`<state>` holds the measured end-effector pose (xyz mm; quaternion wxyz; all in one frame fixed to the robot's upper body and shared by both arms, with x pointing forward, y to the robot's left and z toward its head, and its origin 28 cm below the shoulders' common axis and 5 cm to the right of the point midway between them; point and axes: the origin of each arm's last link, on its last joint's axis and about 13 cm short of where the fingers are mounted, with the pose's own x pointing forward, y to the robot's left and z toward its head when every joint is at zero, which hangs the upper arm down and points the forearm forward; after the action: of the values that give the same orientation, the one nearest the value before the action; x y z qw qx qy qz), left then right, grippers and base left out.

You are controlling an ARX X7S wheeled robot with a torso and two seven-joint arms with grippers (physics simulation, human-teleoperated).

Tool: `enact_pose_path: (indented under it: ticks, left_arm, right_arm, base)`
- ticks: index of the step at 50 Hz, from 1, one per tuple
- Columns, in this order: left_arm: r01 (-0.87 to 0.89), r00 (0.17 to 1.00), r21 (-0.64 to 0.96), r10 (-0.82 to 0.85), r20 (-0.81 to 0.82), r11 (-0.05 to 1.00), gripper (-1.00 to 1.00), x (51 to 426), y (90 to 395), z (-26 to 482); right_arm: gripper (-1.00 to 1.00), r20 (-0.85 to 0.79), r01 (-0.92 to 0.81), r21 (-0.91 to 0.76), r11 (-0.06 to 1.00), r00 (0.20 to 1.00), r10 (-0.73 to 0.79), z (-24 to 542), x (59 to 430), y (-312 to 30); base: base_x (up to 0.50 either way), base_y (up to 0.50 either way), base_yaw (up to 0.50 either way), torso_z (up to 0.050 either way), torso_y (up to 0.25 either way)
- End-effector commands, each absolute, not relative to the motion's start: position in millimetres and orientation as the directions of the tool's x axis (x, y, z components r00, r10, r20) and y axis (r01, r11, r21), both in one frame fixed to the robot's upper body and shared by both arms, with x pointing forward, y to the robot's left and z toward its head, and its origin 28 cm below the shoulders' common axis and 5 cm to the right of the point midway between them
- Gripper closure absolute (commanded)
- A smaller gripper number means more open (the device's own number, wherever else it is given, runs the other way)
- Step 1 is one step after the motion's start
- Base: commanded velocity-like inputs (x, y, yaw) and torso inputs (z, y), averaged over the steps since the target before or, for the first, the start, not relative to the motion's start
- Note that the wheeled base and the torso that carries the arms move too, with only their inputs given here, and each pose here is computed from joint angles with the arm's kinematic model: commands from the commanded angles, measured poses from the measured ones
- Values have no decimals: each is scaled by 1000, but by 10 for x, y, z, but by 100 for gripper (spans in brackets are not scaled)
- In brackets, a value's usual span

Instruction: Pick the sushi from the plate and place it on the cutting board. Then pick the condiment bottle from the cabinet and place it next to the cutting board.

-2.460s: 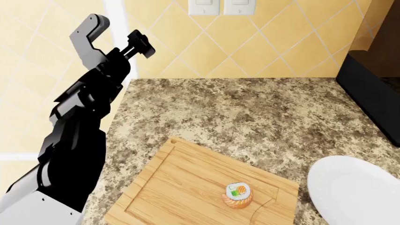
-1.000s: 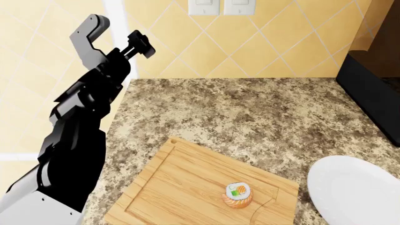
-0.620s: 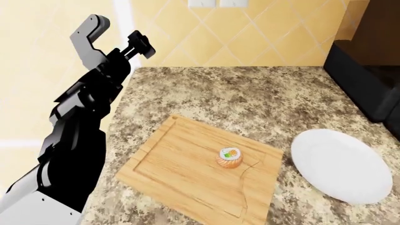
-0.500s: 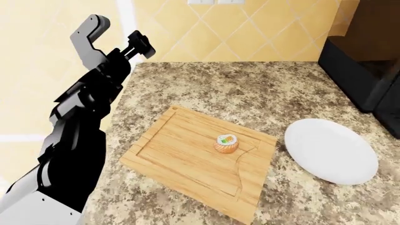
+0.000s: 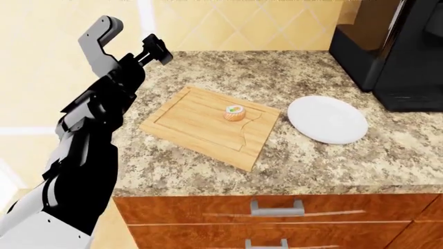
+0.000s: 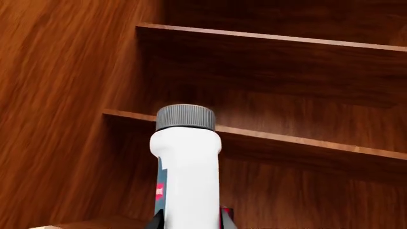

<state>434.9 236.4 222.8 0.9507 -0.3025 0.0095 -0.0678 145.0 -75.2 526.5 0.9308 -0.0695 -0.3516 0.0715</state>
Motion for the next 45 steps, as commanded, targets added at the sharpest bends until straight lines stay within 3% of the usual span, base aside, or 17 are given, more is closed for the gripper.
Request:
enact_pose_path:
  ticks: [1, 11, 26, 45]
  left_arm:
    - [126, 990, -573, -137, 24, 810, -100, 4349, 2363, 2231]
    - [126, 990, -567, -137, 23, 814, -100, 4349, 2361, 2228]
    - [130, 990, -560, -142, 22, 818, -100, 4349, 2355, 2225]
    - [129, 990, -559, -142, 20, 819, -100, 4349, 2353, 2226]
  right_arm:
    - [100, 637, -97, -179, 979, 747, 191, 5056, 1474, -765]
    - [100, 630, -177, -168, 970, 737, 244, 4659, 1348, -760]
    - [100, 589, -195, -101, 976, 778, 217, 3959, 1498, -839]
    - [100, 636, -231, -97, 968, 734, 239, 2977, 1597, -880]
  base:
    - [0, 0, 0, 0, 0]
    - [0, 0, 0, 0, 0]
    - [0, 0, 0, 0, 0]
    - [0, 0, 0, 0, 0]
